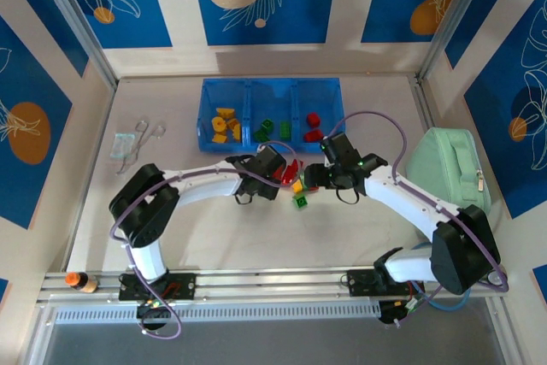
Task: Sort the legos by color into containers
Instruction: Pick up the lego from the center of the table.
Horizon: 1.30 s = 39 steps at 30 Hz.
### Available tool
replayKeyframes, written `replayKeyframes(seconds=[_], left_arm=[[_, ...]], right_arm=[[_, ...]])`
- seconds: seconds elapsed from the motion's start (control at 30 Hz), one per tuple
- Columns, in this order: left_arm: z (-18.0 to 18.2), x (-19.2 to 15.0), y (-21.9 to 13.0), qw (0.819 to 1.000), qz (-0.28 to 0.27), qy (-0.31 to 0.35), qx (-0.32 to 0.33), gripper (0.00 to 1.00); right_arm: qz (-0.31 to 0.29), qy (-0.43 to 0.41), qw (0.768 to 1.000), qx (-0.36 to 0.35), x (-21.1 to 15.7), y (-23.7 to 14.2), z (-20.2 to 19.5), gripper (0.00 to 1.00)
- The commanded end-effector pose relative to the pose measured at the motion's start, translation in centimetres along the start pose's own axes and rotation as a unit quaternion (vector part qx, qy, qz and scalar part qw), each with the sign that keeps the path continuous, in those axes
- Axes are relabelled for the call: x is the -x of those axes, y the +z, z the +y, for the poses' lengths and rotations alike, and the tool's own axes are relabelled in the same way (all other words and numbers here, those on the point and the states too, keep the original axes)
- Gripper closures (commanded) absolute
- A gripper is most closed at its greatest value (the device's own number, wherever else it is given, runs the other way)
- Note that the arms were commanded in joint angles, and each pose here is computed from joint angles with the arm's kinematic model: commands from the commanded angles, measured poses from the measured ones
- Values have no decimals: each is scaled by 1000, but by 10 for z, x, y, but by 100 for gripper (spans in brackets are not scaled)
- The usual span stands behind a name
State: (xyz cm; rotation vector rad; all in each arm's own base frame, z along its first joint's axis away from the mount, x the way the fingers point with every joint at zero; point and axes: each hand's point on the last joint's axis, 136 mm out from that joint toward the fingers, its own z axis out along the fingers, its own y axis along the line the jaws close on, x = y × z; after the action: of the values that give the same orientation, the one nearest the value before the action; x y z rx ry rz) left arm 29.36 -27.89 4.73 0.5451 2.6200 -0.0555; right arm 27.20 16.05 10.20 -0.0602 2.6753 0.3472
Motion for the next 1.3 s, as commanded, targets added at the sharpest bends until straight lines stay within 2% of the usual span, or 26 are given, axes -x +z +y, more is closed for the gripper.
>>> replayKeyframes(seconds=[0.0,0.17,0.4,0.53,0.7,0.9,1.27], left_arm=[[-4,-1,6,1000,19,14,-8,26],[-11,-8,16,999,39,4,-20,31],[-9,-15,15,999,40,-11,-24,60],[-6,-14,6,999,33,-15,-23,67],[-4,4,-22,999,-6,-22,-34,68],[1,44,-50,995,-64,-43,-67,69],[20,124,-43,993,-82,-52,-61,68]], right_arm=[[-6,13,1000,23,1,-2,6,31],[-7,15,1000,24,0,-1,5,31],[-8,17,999,26,1,-2,5,31],[-9,20,999,29,2,-3,7,32],[-15,22,999,28,4,-6,6,32],[-18,24,999,34,5,-8,8,32],[-10,30,999,36,-6,-14,6,32]])
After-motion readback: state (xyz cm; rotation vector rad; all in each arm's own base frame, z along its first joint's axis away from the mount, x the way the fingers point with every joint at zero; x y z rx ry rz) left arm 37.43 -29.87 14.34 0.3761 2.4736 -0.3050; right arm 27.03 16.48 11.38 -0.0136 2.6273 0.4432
